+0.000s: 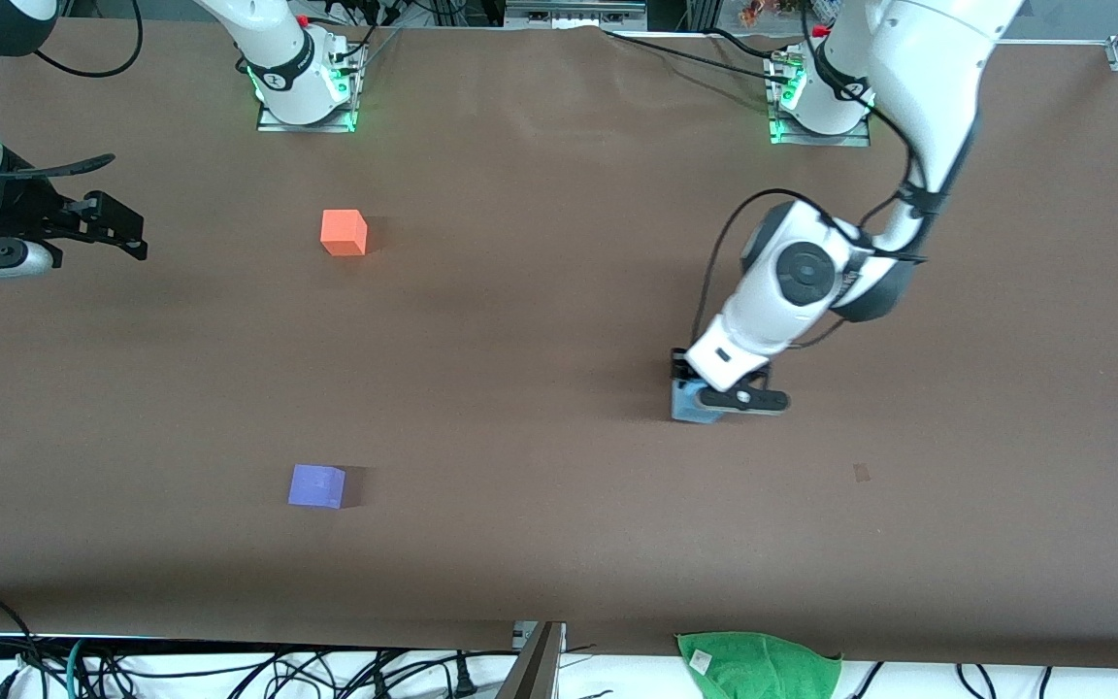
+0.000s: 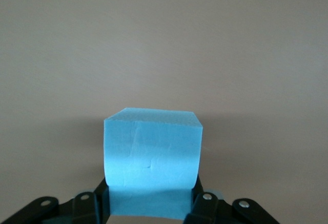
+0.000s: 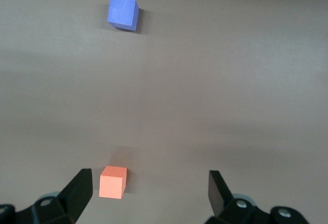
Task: Place blue block between orange and purple blocks
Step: 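Carry the blue cube with the left gripper to the table middle, then release the cube with the left gripper while the right gripper reaches over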
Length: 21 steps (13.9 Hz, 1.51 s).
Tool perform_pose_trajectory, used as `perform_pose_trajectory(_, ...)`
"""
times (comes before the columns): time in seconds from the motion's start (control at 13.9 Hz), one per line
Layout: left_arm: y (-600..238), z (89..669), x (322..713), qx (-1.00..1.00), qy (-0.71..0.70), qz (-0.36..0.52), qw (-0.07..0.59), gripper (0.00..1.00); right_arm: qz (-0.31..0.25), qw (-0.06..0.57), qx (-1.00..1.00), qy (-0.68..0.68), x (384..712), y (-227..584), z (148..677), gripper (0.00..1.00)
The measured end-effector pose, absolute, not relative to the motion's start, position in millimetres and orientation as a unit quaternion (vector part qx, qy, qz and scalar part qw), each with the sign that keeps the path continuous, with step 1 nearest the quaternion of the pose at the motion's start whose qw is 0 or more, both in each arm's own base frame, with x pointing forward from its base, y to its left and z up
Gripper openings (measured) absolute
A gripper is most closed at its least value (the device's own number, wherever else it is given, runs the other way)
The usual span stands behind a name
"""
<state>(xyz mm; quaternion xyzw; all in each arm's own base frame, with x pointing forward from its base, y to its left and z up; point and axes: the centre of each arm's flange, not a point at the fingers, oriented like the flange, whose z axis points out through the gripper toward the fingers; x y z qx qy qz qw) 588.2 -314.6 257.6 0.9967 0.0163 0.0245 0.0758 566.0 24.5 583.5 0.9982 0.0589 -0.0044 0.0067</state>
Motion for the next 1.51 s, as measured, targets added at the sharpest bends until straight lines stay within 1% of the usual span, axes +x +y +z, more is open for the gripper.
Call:
perform_pose_trajectory(0.07, -339, 253, 580, 0.996, 0.035, 0.019, 0.079, 0.59, -0.004, 0.007, 0.998, 0.059, 566, 24, 583, 1.0)
perform_pose_trajectory(0.14, -362, 248, 572, 0.995, 0.05, 0.014, 0.082, 0.61, -0.004, 0.007, 0.998, 0.059, 566, 24, 583, 1.0)
perform_pose_trajectory(0.29, -399, 237, 559, 0.994, 0.062, 0.006, 0.087, 0.62, -0.004, 0.007, 0.998, 0.059, 566, 24, 583, 1.0)
perform_pose_trajectory(0.36, -409, 231, 555, 0.994, 0.062, 0.002, 0.088, 0.62, -0.004, 0.007, 0.998, 0.059, 566, 24, 583, 1.0)
perform_pose_trajectory(0.43, -414, 225, 554, 0.994, 0.061, -0.001, 0.087, 0.66, -0.004, 0.007, 0.998, 0.059, 566, 24, 583, 1.0)
perform_pose_trajectory(0.5, -415, 219, 553, 0.994, 0.06, -0.004, 0.086, 0.67, -0.004, 0.007, 0.998, 0.059, 566, 24, 583, 1.0)
perform_pose_trajectory(0.58, -416, 213, 552, 0.995, 0.059, -0.008, 0.084, 0.71, -0.004, 0.007, 0.998, 0.059, 566, 24, 583, 1.0)
perform_pose_trajectory(0.79, -418, 205, 550, 0.995, 0.059, -0.013, 0.082, 0.97, -0.004, 0.007, 0.998, 0.059, 566, 24, 583, 1.0)
perform_pose_trajectory(0.86, -418, 209, 553, 0.995, 0.06, -0.011, 0.083, 1.0, -0.004, 0.007, 0.998, 0.058, 566, 24, 583, 1.0)
perform_pose_trajectory(1.01, -418, 228, 561, 0.995, 0.06, -0.015, 0.076, 1.0, -0.004, 0.007, 0.998, 0.058, 566, 23, 583, 1.0)
perform_pose_trajectory(1.22, -406, 291, 579, 0.996, 0.067, -0.013, 0.062, 1.0, -0.004, 0.006, 0.998, 0.057, 566, 23, 583, 1.0)
perform_pose_trajectory(1.37, -374, 335, 595, 0.995, 0.087, -0.002, 0.057, 1.0, -0.006, -0.004, 0.998, 0.057, 567, 26, 581, 1.0)
perform_pose_trajectory(1.51, -332, 367, 615, 0.993, 0.103, 0.011, 0.053, 1.0, -0.013, -0.02, 0.998, 0.058, 570, 32, 573, 1.0)
